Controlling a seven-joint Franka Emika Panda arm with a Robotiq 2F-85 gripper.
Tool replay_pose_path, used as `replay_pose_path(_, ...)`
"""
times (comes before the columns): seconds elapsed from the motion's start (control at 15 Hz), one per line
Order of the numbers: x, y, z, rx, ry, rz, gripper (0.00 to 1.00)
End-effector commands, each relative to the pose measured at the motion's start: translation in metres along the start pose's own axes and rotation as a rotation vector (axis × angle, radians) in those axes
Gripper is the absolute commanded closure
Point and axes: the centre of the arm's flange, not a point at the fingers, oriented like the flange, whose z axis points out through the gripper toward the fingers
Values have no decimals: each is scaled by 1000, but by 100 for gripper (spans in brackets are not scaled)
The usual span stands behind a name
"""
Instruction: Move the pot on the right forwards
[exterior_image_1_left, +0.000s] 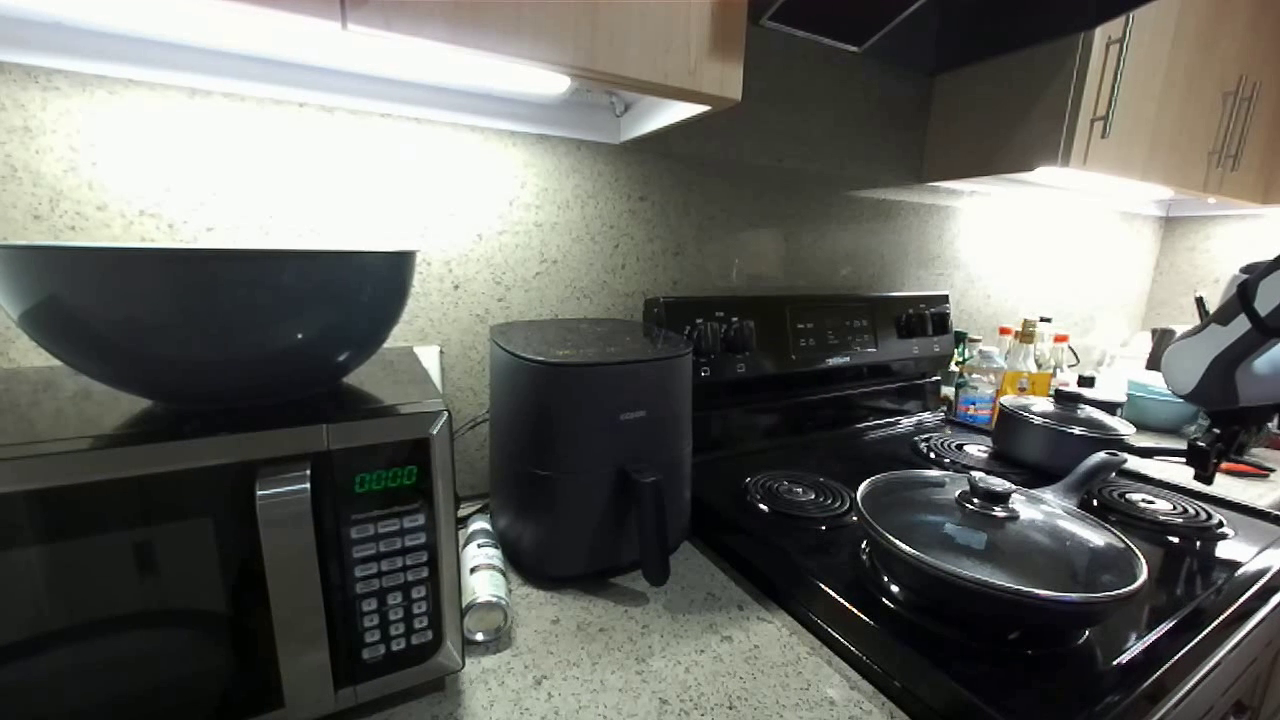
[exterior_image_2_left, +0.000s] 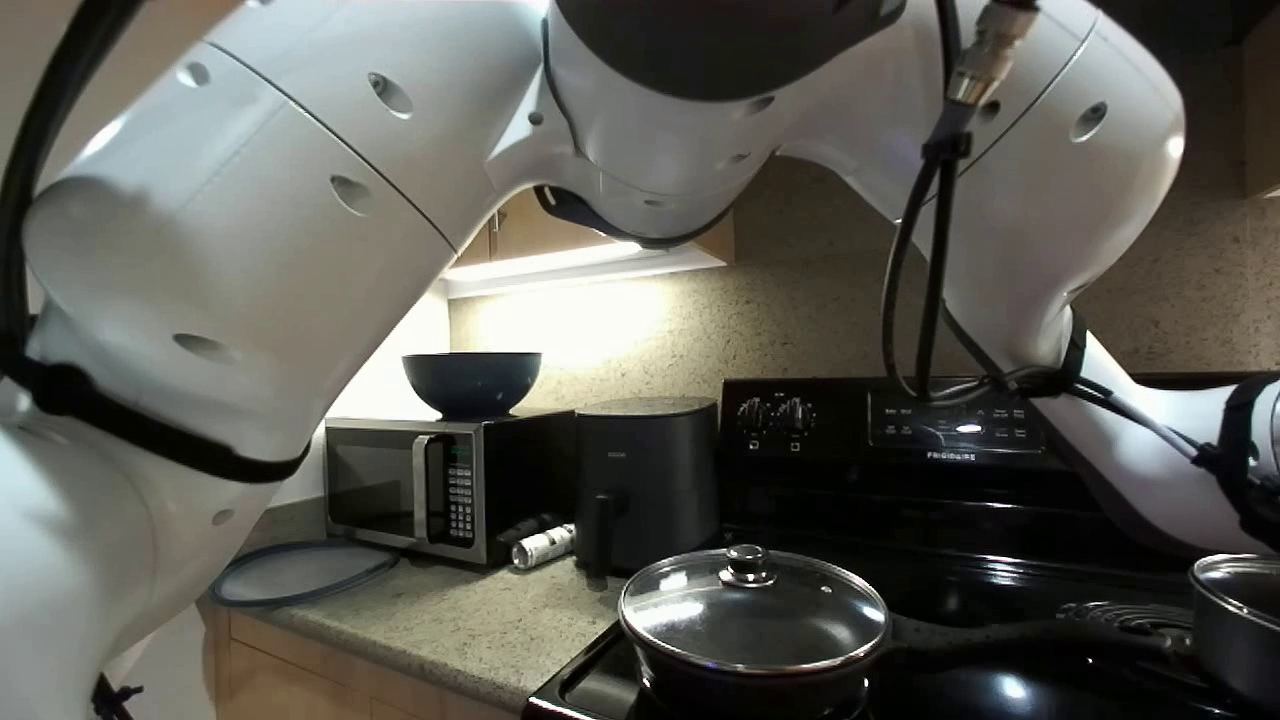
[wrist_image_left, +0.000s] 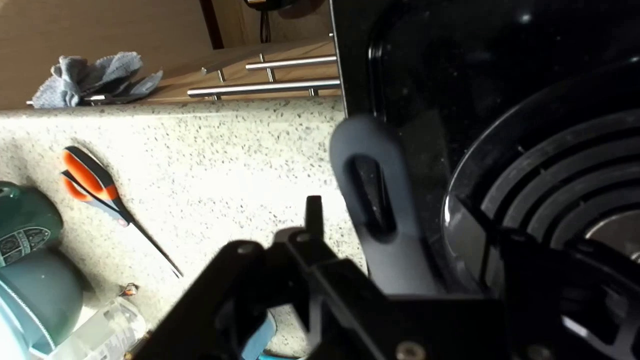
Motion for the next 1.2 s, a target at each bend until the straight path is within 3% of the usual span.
replay_pose_path(0.0,16,10,5,16,22,-20,3)
replay_pose_path(0.2,27,10,9,29,23,-36,0)
replay_pose_path(0.4,39,9,15,41,29,-72,12)
replay_pose_path(0.6,56,7,21,35,63,-148,1)
replay_pose_path(0.87,77,4,26,50,89,-224,0)
replay_pose_path(0.93,80,4,27,60,87,-233,25)
replay_pose_path(1.0,83,3,27,66,88,-246,27)
replay_pose_path(1.13,84,3,26,68,78,-253,41)
